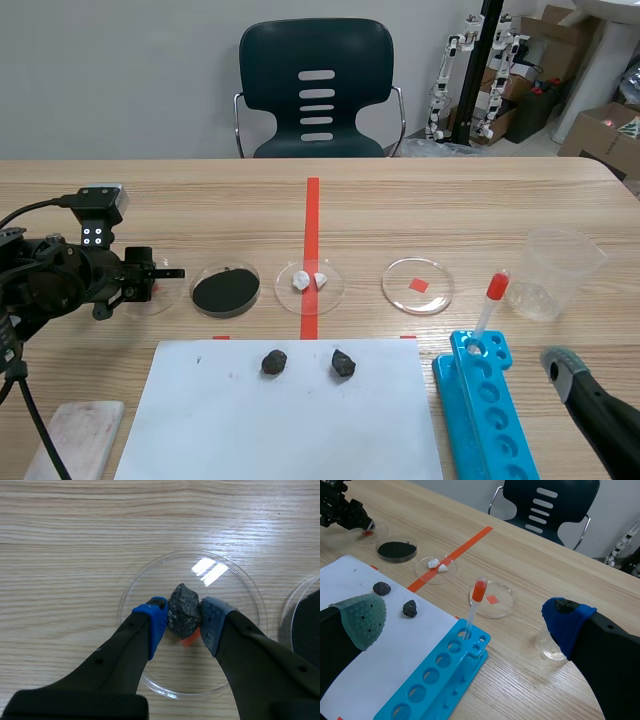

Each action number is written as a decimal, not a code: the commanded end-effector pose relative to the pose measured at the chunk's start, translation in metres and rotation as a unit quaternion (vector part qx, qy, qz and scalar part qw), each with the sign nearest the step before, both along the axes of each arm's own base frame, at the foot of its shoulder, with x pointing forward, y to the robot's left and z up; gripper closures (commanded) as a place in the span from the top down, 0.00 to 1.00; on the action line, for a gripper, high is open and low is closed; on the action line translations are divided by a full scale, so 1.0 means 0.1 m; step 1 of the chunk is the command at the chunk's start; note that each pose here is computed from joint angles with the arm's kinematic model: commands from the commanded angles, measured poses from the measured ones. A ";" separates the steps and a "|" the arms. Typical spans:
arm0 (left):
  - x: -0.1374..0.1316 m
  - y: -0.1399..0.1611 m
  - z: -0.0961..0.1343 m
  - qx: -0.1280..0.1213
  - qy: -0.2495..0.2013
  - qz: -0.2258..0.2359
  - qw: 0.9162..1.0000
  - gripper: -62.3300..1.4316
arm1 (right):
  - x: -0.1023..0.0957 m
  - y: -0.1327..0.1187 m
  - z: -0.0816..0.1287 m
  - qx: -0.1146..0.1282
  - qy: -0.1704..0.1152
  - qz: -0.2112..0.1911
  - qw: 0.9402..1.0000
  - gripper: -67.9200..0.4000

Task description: Put the mineral in the empty petri dish

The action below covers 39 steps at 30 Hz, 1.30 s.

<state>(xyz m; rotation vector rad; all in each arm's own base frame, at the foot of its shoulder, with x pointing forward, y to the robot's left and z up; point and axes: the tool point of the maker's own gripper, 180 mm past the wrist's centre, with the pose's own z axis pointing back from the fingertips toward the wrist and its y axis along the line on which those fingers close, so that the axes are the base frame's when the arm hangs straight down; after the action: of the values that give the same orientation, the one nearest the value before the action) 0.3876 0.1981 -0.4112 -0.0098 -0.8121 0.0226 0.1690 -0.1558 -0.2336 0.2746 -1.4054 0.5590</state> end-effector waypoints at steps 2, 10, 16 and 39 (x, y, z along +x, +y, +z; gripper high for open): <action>0.06 0.01 0.08 0.000 -0.010 0.001 1.000 0.20 | 0.04 0.02 0.09 0.005 -0.015 0.004 1.000 1.00; 0.05 -0.05 0.08 -0.006 -0.007 -0.015 1.000 0.20 | 0.04 0.02 0.09 0.005 -0.015 0.004 1.000 1.00; 0.05 -0.05 0.07 -0.006 -0.007 -0.015 1.000 0.21 | 0.04 0.02 0.09 0.005 -0.015 0.004 1.000 1.00; 0.07 -0.04 0.09 -0.006 -0.013 -0.014 1.000 0.52 | 0.04 0.02 0.09 0.005 -0.015 0.004 1.000 1.00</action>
<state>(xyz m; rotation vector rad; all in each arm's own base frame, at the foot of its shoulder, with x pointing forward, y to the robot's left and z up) 0.3847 0.1929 -0.4139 -0.0321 -0.7949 0.0002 0.1690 -0.1558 -0.2336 0.2746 -1.4054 0.5590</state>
